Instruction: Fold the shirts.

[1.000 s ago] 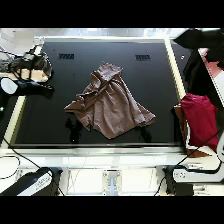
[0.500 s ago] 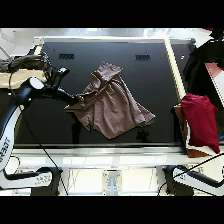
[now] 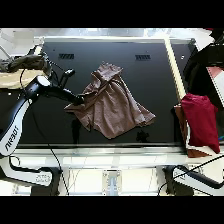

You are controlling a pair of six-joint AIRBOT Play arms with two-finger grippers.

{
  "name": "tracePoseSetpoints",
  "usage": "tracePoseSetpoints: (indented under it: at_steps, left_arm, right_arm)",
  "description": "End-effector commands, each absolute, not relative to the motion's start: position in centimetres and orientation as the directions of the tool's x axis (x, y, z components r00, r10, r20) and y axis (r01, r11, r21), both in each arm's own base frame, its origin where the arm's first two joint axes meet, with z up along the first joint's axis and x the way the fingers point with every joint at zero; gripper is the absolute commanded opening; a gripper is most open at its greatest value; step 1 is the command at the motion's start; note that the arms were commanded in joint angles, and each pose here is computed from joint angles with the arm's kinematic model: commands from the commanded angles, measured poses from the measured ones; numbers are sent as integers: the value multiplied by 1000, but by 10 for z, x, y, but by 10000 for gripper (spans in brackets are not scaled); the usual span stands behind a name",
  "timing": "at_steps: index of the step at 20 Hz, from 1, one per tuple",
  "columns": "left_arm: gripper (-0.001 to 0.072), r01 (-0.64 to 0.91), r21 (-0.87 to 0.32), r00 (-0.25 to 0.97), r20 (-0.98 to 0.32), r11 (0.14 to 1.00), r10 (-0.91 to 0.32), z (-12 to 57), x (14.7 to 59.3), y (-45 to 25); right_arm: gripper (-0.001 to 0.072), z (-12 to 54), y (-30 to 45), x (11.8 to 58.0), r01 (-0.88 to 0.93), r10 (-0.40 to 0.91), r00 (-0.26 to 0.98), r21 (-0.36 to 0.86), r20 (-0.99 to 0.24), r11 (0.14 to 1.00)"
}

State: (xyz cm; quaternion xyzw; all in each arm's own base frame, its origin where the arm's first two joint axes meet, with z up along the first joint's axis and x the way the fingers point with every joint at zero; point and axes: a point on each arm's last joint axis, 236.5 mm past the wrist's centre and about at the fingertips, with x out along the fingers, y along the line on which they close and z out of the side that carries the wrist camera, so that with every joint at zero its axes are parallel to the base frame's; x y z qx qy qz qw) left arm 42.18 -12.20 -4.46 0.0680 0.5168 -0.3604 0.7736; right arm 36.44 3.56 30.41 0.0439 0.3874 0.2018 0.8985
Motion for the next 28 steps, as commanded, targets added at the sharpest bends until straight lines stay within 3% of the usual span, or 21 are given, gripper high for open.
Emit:
tracePoseSetpoints:
  at_steps: [1,5,6,7,8,10,13,14,16,17,21,25,28]
  left_arm:
    - [621,636,-249,159,-884,730,-440,-60,415,-111]
    - [620,651,-160,156,-928,742,-337,-70,414,-86]
    - [564,650,-158,160,-928,743,-337,-70,415,-86]
    - [426,649,-153,168,-927,745,-336,-70,417,-86]
    - [240,647,-149,178,-924,748,-337,-69,419,-86]
    - [13,647,-147,181,-924,749,-337,-69,420,-86]
    - [11,638,-153,177,-925,755,-337,-69,419,-86]
    - [11,634,-155,177,-925,758,-337,-69,419,-86]
    - [10,633,-155,177,-925,758,-337,-69,419,-86]
    - [10,633,-155,177,-925,758,-337,-69,419,-86]
    - [11,633,-155,178,-925,758,-337,-69,419,-86]
    - [11,633,-155,178,-925,758,-337,-69,419,-86]
    - [11,633,-155,178,-925,758,-337,-69,419,-86]
  right_arm:
    - [312,301,37,359,-330,402,598,245,-693,912]
    - [312,278,42,338,-321,431,486,304,-760,897]
    - [312,266,47,335,-319,459,445,343,-769,884]
    - [312,252,53,333,-313,490,406,386,-771,867]
    - [312,230,61,330,-297,511,358,424,-781,856]
    - [312,174,82,324,-264,538,257,477,-803,838]
    - [313,68,114,312,-184,529,135,504,-838,844]
    - [347,33,126,305,-159,526,110,508,-843,847]
    - [552,-21,142,286,-105,509,75,501,-857,859]
    - [570,-39,145,278,-52,499,69,496,-864,867]
    - [570,-66,146,269,130,487,82,494,-869,860]
    - [569,-66,142,302,231,470,224,515,-854,825]
    - [569,-75,144,307,295,479,224,528,-849,797]
